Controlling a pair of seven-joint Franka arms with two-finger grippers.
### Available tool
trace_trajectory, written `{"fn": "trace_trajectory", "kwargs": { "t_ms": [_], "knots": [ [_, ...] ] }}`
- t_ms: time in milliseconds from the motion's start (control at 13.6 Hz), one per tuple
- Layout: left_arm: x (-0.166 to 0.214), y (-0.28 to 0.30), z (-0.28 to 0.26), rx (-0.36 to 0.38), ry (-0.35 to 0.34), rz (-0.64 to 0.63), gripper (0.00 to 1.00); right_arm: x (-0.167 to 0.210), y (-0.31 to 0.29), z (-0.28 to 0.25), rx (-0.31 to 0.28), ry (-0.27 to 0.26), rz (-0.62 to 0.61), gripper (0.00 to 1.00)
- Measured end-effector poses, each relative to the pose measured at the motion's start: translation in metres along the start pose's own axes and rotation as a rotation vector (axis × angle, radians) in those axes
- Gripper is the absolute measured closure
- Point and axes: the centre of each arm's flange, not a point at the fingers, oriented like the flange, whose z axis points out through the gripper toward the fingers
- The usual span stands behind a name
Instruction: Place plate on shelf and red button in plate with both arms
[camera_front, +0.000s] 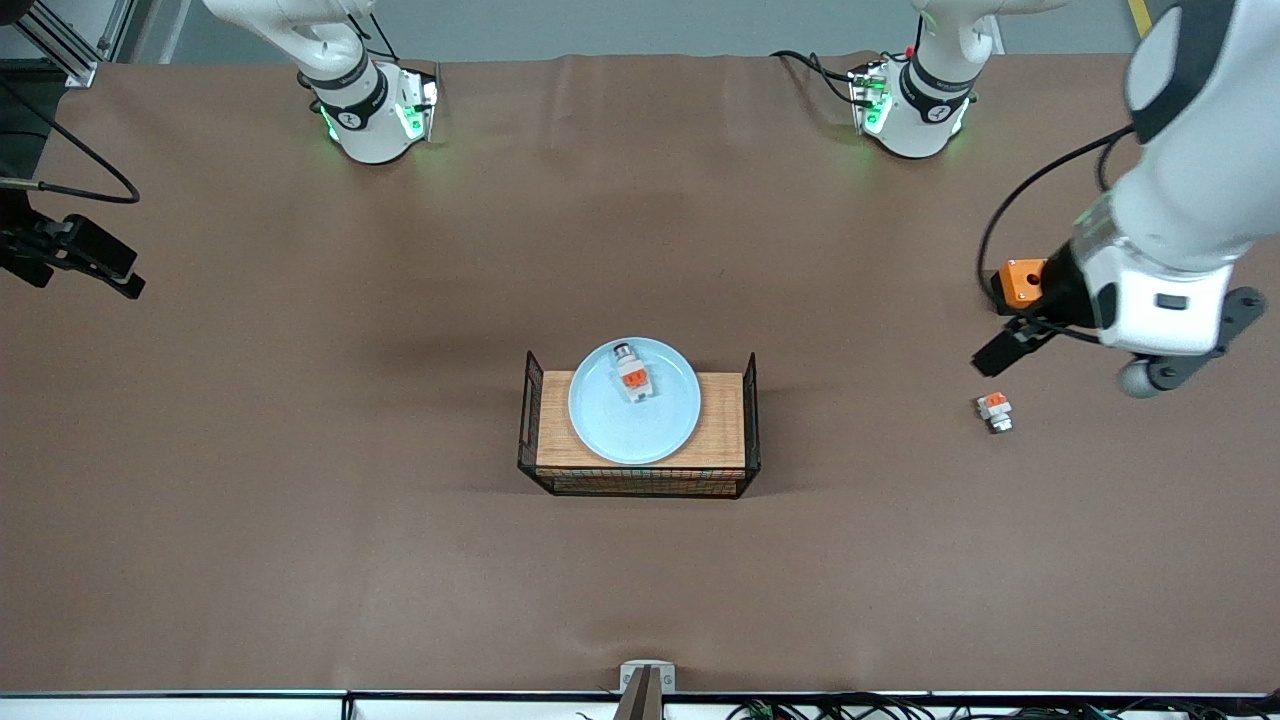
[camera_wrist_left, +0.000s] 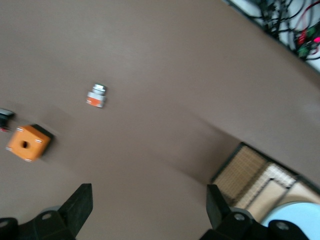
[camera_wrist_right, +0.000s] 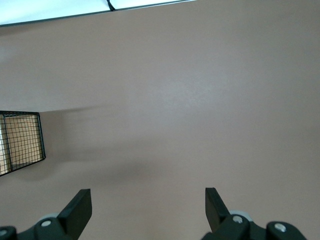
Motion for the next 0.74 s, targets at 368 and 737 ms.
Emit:
{"fn": "trace_trajectory", "kwargs": {
  "t_ms": [368, 737],
  "knots": [
    [0.034, -0.077, 0.011, 0.07, -0.061, 0.137, 0.0, 0.0, 0.001, -0.001, 0.0, -0.001, -0.03, 0.0],
    [0.002, -0.1, 0.02, 0.106, -0.041, 0.287, 0.0, -0.002, 0.001, 0.001, -0.003, -0.018, -0.034, 0.0]
  ]
}}
